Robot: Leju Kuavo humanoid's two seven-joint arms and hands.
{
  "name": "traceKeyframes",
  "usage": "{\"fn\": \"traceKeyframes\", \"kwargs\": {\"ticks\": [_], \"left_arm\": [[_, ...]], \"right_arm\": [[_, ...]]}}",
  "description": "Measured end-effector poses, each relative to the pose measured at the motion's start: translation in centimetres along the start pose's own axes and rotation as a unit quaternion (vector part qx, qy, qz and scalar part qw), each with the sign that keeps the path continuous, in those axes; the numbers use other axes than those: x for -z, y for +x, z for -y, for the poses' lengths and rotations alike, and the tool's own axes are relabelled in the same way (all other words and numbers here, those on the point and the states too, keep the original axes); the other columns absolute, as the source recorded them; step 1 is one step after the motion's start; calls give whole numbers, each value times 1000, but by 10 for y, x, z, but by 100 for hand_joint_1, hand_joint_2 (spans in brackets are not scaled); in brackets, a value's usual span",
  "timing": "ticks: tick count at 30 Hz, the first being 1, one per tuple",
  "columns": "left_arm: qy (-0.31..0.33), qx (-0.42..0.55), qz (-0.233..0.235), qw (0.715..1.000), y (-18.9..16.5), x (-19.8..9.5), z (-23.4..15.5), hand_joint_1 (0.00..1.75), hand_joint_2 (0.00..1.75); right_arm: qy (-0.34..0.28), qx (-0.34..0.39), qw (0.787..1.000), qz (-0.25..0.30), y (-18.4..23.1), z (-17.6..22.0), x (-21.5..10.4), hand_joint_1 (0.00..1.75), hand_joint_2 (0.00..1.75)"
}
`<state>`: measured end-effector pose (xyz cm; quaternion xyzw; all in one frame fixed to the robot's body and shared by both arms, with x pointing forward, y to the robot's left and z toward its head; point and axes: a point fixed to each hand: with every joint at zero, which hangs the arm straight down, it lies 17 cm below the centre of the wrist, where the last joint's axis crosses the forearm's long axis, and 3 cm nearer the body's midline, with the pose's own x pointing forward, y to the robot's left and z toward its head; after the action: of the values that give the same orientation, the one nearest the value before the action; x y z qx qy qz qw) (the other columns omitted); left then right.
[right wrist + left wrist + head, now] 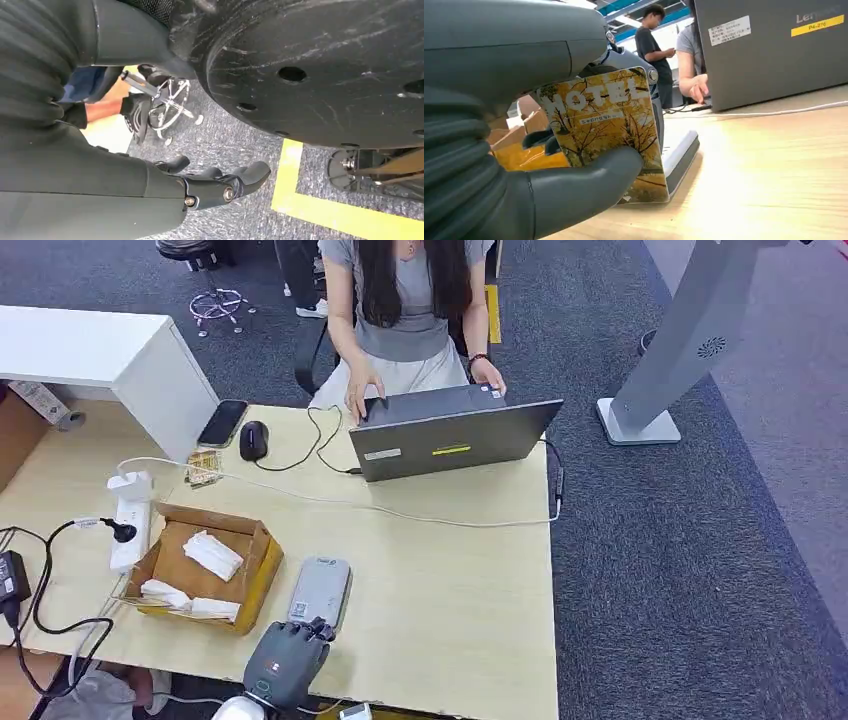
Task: Pass the card to the sensor for recognition and then transmit it.
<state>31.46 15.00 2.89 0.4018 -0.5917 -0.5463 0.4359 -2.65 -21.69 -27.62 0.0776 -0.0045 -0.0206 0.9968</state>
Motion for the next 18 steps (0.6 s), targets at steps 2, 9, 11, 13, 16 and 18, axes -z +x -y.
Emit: {"fn": "traceKeyframes", "kwargs": {"ticks": [2,9,11,13,16,18], "left_arm": [[2,0,1,1000,0,0,-1,175,175],[2,-1,1,1000,1,0,-2,175,175],[2,0,1,1000,0,0,-2,175,175],[6,1,-1,1000,0,0,-3,175,175],[67,-5,-21,998,-4,-17,-32,175,175],[84,-7,-22,996,-7,-20,-45,175,175]], "right_arm": [[0,0,1000,0,0,0,0,0,175],[0,0,1000,0,0,0,0,0,175],[0,0,1000,0,0,0,0,0,175],[0,1,1000,1,1,0,0,0,175],[-1,8,1000,5,-3,1,0,0,175],[-1,10,1000,6,-4,1,0,0,175]]}}
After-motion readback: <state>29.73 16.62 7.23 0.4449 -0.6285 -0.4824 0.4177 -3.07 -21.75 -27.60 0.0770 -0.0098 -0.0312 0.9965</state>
